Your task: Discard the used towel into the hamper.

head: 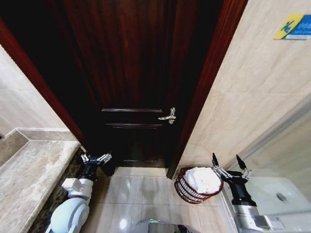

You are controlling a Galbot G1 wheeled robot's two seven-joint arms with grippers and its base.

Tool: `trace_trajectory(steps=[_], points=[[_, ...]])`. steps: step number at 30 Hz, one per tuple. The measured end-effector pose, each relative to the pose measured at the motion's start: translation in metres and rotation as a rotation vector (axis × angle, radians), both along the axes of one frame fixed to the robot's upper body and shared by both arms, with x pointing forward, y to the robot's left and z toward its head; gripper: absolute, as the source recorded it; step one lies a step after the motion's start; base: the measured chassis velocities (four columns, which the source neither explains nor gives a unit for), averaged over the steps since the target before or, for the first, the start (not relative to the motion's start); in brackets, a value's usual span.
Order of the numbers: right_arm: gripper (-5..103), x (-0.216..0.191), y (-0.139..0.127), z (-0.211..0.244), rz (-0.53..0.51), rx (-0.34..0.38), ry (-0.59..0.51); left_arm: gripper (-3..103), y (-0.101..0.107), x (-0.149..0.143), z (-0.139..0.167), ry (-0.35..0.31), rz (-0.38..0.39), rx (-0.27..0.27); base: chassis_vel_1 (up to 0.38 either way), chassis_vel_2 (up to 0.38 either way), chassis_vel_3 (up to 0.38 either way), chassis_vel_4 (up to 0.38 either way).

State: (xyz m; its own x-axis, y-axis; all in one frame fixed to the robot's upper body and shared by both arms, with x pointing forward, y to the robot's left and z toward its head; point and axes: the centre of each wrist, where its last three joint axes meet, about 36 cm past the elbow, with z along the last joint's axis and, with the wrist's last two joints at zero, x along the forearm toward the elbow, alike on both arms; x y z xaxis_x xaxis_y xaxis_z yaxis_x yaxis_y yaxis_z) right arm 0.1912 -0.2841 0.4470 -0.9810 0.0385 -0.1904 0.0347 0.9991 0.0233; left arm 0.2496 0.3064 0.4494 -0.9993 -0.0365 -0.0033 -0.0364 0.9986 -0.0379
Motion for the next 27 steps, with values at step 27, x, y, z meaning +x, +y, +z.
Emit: trace_trajectory(steps=[27], points=[[100, 0.0, 0.0001, 0.0, 0.0, 0.0, 0.0, 100, 0.0, 0.0, 0.0, 0.0, 0.0, 0.0, 0.0, 0.0, 0.0, 0.0]])
